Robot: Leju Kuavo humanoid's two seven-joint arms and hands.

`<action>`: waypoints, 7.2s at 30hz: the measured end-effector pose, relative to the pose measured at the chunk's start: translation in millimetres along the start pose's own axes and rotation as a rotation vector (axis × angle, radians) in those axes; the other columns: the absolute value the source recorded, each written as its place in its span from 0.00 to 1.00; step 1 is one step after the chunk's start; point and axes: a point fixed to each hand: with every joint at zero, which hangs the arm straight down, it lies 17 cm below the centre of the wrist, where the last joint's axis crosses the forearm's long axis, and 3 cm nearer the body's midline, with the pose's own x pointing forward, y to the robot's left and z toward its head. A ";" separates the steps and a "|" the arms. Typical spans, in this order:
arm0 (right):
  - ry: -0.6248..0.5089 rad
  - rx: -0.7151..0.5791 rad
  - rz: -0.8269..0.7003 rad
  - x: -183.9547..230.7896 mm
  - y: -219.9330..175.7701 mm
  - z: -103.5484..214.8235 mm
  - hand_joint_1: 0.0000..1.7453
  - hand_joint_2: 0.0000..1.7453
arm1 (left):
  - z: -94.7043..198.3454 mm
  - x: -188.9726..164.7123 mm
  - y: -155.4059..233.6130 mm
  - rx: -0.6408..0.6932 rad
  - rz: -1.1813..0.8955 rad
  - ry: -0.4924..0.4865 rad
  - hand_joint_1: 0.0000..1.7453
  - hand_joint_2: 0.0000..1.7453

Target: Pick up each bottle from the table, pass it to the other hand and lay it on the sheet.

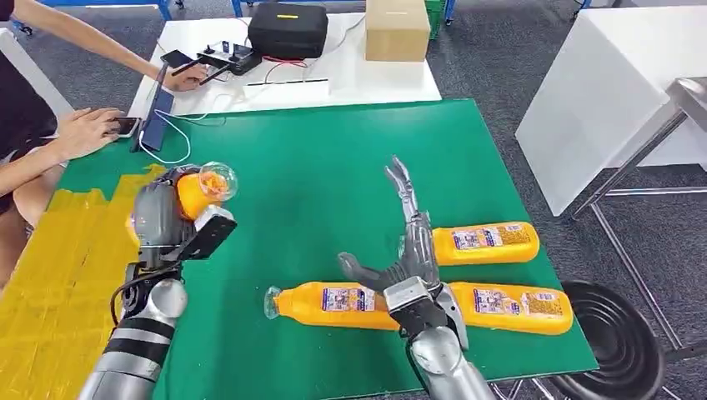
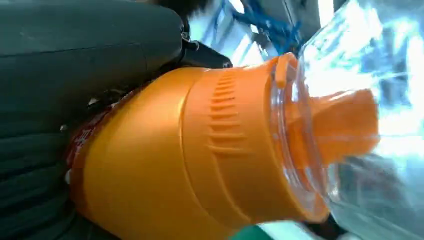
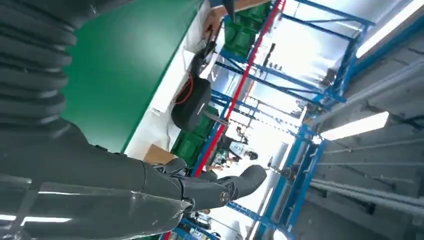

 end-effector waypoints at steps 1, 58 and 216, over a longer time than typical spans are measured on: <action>0.003 -0.010 -0.010 0.2 -3.5 0.6 0.00 1.00 | -0.6 -8.1 -0.1 -0.003 -0.086 -0.004 1.00 1.00; 0.071 0.168 0.119 -35.2 23.3 9.3 0.00 1.00 | 93.6 -82.1 -127.7 -0.382 0.207 0.230 0.00 1.00; 0.329 0.072 0.417 -133.1 18.9 38.5 1.00 1.00 | 52.8 157.8 -33.2 -0.556 1.720 0.019 0.00 1.00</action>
